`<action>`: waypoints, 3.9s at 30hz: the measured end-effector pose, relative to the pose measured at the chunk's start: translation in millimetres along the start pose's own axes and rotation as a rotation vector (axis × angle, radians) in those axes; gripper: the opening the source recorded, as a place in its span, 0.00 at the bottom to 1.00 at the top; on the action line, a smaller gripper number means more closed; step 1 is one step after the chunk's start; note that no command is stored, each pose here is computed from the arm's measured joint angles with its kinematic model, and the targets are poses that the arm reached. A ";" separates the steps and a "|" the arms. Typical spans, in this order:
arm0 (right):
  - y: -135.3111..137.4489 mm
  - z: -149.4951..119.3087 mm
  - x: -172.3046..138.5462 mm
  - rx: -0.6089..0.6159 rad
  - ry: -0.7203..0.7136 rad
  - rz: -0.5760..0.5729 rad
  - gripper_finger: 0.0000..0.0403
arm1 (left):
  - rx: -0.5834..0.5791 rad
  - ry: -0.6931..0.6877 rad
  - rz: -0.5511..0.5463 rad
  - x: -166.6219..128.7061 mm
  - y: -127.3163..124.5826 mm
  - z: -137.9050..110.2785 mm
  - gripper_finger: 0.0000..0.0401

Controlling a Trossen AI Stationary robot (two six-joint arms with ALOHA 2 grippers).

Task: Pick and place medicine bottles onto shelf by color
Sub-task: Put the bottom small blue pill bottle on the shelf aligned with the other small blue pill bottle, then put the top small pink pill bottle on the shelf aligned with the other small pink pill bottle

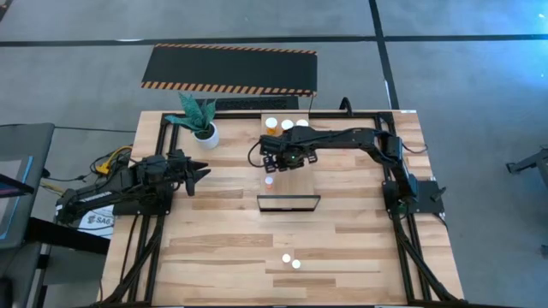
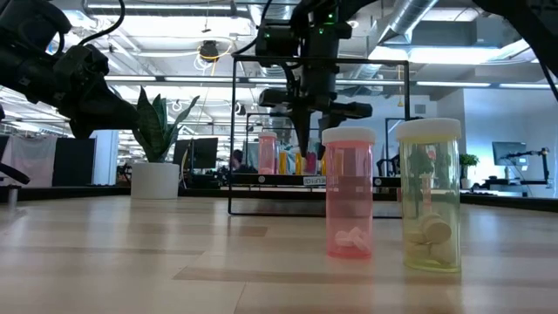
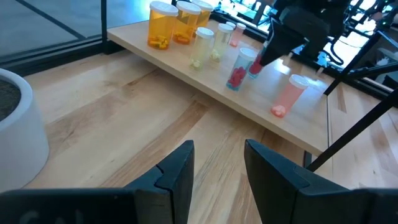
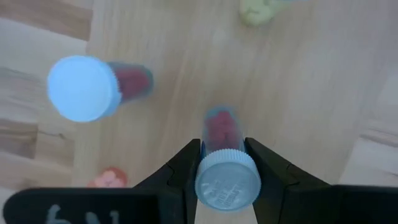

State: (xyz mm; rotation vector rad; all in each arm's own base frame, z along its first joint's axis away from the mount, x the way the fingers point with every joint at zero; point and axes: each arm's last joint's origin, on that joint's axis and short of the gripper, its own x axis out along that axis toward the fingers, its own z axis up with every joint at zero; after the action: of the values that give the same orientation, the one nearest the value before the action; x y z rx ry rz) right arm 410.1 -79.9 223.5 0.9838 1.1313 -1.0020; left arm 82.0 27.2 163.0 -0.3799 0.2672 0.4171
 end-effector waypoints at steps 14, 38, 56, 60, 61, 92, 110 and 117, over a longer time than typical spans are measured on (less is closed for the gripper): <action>0.2 2.2 4.0 -0.008 0.014 0.002 0.32 | 0.000 -0.001 0.000 -0.1 0.0 0.1 0.32; -2.3 10.3 4.9 -0.013 0.003 0.010 0.52 | 0.000 0.000 0.000 0.0 0.0 0.0 0.32; 1.6 1.7 -18.2 -0.022 0.006 -0.033 0.63 | 0.000 0.000 0.000 0.0 0.0 0.1 0.32; 2.6 -4.5 -21.6 0.002 0.012 -0.046 0.63 | 0.000 0.000 0.000 -0.1 0.0 0.1 0.32; 1.9 -6.0 -23.0 0.009 0.014 -0.052 0.63 | 0.000 0.000 0.000 0.0 0.0 0.0 0.32; -135.1 -116.9 -53.3 0.667 -0.021 -0.082 0.64 | 0.000 0.000 0.000 0.0 0.0 0.1 0.32; -219.8 -17.9 -43.2 0.867 -0.051 -0.071 0.64 | 0.000 0.000 0.000 0.0 0.0 0.0 0.32; -246.4 15.7 -39.0 0.935 -0.102 -0.038 0.64 | 0.000 0.000 0.000 0.0 0.0 0.1 0.32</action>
State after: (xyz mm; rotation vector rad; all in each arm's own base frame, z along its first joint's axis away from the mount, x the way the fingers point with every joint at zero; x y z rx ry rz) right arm 171.6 -152.9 239.0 1.6123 0.5619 -1.6431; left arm 82.0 27.2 163.1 -0.3799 0.2671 0.4169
